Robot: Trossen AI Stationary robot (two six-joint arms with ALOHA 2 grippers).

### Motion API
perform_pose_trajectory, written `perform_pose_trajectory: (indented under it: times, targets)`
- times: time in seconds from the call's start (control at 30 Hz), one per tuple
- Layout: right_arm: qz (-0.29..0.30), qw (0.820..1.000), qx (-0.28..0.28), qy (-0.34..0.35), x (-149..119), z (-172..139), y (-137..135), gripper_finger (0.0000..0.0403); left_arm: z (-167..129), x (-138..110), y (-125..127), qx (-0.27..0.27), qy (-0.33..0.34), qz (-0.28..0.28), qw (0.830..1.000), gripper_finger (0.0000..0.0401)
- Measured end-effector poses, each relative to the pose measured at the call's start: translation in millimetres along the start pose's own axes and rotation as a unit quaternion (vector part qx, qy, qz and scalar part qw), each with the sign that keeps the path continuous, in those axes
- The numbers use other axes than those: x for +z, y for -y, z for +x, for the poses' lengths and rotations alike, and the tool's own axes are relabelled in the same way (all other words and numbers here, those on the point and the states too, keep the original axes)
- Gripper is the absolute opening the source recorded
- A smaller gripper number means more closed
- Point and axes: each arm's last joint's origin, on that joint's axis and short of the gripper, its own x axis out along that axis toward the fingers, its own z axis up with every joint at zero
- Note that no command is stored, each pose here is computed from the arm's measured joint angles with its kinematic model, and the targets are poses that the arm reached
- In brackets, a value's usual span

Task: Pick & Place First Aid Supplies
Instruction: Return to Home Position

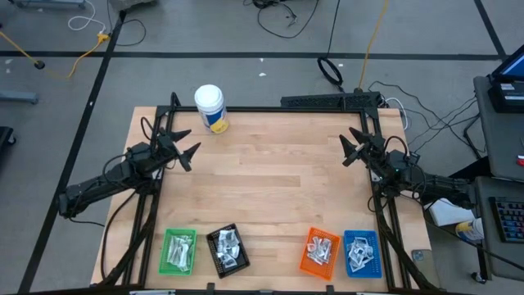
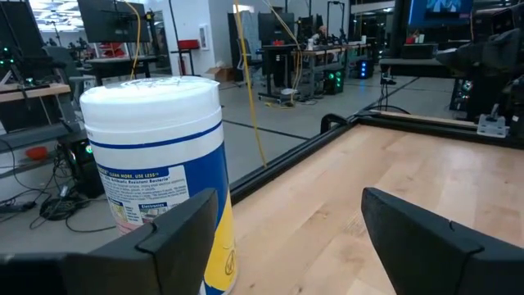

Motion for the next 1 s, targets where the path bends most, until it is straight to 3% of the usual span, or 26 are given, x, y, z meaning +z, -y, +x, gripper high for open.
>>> perform_pose_trajectory:
  times: [0.47,1.0]
  targets:
    - [0.0,1.0,0.0,0.0,0.0,0.0,0.0,0.0267,0.0,0.0,0.0,0.0,0.0,0.0,1.0,0.0328]
    - [0.0,1.0,0.0,0.0,0.0,0.0,0.0,0.0267,0.0,0.0,0.0,0.0,0.0,0.0,1.0,0.0307]
